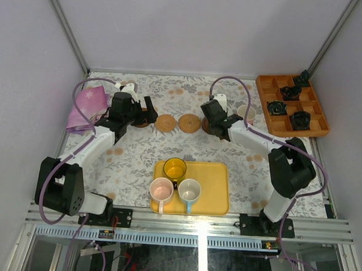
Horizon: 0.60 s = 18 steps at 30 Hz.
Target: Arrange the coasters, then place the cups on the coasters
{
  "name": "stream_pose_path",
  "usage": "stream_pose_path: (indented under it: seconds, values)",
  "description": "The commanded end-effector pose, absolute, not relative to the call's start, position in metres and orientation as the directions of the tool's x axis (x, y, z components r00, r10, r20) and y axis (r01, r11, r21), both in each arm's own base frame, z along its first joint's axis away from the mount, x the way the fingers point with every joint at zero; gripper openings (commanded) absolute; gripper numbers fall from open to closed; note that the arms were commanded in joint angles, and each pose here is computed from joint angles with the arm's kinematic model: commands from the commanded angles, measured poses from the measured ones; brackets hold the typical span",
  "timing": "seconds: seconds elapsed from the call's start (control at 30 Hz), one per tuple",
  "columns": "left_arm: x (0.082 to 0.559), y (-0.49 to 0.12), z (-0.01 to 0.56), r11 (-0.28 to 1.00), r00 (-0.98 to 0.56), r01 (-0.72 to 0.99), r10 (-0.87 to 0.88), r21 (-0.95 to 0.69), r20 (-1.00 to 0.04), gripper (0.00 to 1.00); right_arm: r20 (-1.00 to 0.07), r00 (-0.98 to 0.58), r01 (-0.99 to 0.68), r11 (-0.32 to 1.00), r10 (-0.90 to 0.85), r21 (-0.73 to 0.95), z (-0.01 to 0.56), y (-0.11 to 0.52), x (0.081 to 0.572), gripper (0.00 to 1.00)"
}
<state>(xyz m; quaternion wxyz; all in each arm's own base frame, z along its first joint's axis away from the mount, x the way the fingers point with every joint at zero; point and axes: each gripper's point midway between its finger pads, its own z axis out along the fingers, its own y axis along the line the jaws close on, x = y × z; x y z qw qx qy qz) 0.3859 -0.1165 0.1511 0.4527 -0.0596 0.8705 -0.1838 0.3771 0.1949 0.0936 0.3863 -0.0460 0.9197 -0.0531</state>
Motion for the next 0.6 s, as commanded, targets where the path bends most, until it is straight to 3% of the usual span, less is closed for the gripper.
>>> stream_pose_path:
  seconds: [0.0,0.57]
  values:
    - [0.394,-0.113,0.159,0.935,-0.572,0.064,-0.251,-0.348,-0.781,1.0,-0.776,-0.63,-0.013,1.0,-0.002,0.008,0.125,0.212,0.414,0.0]
    - [0.398,-0.114,0.157,0.938,-0.59,0.057,-0.244,-0.341,-0.77,1.0,-0.689,-0.723,0.001,0.997,0.051,0.072,0.118,0.213,0.413,0.0]
